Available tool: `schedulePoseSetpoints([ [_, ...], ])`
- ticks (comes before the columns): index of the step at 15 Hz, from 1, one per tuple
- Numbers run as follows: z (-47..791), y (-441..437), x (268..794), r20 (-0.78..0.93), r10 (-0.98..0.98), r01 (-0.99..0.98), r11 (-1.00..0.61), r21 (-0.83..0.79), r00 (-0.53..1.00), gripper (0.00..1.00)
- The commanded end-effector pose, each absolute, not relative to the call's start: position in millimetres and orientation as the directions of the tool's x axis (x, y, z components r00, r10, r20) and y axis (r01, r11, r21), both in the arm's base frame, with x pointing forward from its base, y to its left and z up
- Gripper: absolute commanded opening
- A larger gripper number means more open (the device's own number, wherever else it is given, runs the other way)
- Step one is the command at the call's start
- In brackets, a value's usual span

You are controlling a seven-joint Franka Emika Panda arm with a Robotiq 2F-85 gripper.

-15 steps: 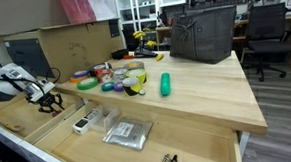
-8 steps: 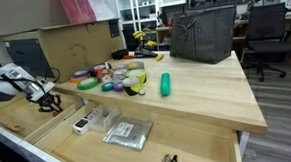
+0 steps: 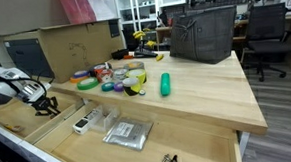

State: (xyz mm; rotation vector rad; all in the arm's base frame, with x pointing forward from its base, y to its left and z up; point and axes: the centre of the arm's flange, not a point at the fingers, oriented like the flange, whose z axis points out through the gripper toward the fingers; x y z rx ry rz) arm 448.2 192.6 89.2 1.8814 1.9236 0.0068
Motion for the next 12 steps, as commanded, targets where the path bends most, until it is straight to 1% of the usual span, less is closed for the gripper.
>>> schedulePoseSetpoints([
  [1,103,165,398,-0.32,0.947,0.927,0.106,0.359,0.015,0.04],
  [3,113,155,383,-0.286,0.956,0.911,0.059,0.408,0.067,0.04],
  [5,130,151,375,-0.209,0.962,0.885,-0.059,0.461,0.174,0.04],
  [7,151,152,365,-0.13,0.961,0.853,-0.15,0.5,0.246,0.04],
  [12,198,137,345,0.016,0.93,0.774,-0.316,0.548,0.368,0.04],
])
